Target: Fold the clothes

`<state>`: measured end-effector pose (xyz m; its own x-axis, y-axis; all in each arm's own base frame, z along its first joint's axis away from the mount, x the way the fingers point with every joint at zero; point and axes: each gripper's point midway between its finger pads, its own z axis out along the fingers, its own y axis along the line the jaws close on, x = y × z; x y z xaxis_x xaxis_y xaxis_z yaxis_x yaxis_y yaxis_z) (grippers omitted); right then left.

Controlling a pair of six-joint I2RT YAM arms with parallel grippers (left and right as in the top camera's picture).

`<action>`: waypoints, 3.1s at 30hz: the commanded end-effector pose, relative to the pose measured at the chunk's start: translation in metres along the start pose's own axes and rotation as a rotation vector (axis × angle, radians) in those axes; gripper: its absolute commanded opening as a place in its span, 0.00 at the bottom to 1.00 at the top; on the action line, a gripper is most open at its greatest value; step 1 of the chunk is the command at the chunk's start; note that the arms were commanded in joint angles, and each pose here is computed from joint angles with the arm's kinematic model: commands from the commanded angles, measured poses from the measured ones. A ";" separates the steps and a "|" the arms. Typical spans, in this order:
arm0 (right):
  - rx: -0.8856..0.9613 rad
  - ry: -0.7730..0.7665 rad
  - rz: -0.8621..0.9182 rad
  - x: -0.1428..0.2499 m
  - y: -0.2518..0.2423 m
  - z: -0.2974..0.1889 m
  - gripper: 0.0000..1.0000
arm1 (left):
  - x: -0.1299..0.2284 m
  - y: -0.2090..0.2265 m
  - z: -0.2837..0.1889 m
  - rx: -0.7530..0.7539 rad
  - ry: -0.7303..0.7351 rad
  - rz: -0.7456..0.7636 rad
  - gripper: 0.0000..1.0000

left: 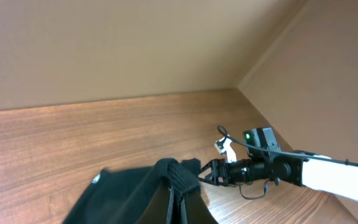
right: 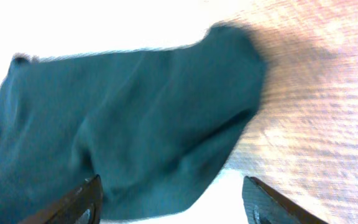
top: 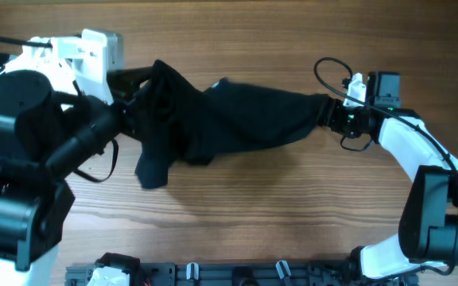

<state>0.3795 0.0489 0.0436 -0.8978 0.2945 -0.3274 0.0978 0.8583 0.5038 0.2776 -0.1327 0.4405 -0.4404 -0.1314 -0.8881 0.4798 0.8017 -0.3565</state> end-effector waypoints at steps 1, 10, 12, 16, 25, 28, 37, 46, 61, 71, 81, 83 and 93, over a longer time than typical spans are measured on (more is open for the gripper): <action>0.020 0.030 0.013 0.009 0.000 0.018 0.79 | -0.008 -0.001 0.010 0.025 -0.013 -0.003 0.04; -0.008 0.145 -0.021 0.040 0.011 0.057 0.22 | -0.014 0.011 0.015 -0.037 -0.035 -0.002 0.04; -0.036 0.139 -0.016 0.034 0.019 0.047 0.04 | -0.014 0.020 0.015 -0.085 -0.042 -0.005 0.04; -0.020 0.110 0.015 0.010 0.030 0.001 0.04 | -0.015 0.041 0.012 -0.205 -0.055 -0.011 0.04; 0.049 -0.411 0.044 -0.134 0.027 -0.154 0.04 | 0.006 0.090 0.026 -0.431 0.033 -0.038 0.04; 0.039 -0.541 0.027 -0.165 0.021 -0.173 0.65 | 0.018 0.098 0.040 -0.440 0.091 -0.051 0.04; 0.088 -0.080 0.148 -0.074 -0.002 -0.091 0.87 | 0.070 0.108 0.087 -0.440 0.311 -0.065 0.04; 0.084 0.367 -0.006 0.041 0.027 -0.014 0.70 | 0.067 0.105 0.099 -0.418 0.297 -0.027 0.04; 0.092 0.505 -0.002 0.094 0.034 0.051 0.29 | 0.066 0.105 0.099 -0.417 0.295 -0.027 0.06; 0.080 0.132 -0.012 -0.007 0.050 -0.084 0.04 | 0.053 0.120 0.082 -0.540 0.242 0.002 0.04; 0.098 -0.523 0.086 -0.085 0.056 -0.305 0.04 | 0.019 0.105 0.040 -0.560 0.092 0.024 0.04; 0.100 -0.610 0.064 -0.083 0.068 -0.338 0.04 | 0.010 0.097 0.025 -0.549 0.045 0.028 0.04; 0.030 -0.783 0.044 -0.038 0.126 -0.416 0.04 | -0.034 0.054 -0.080 -0.523 -0.250 0.098 0.04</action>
<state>0.2630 -0.0362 0.4352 -0.3752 0.5027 -0.7788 0.1627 0.8629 0.4786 0.2885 -0.0594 0.4395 -0.3240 -0.1112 -0.9395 0.0804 0.9862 -0.1444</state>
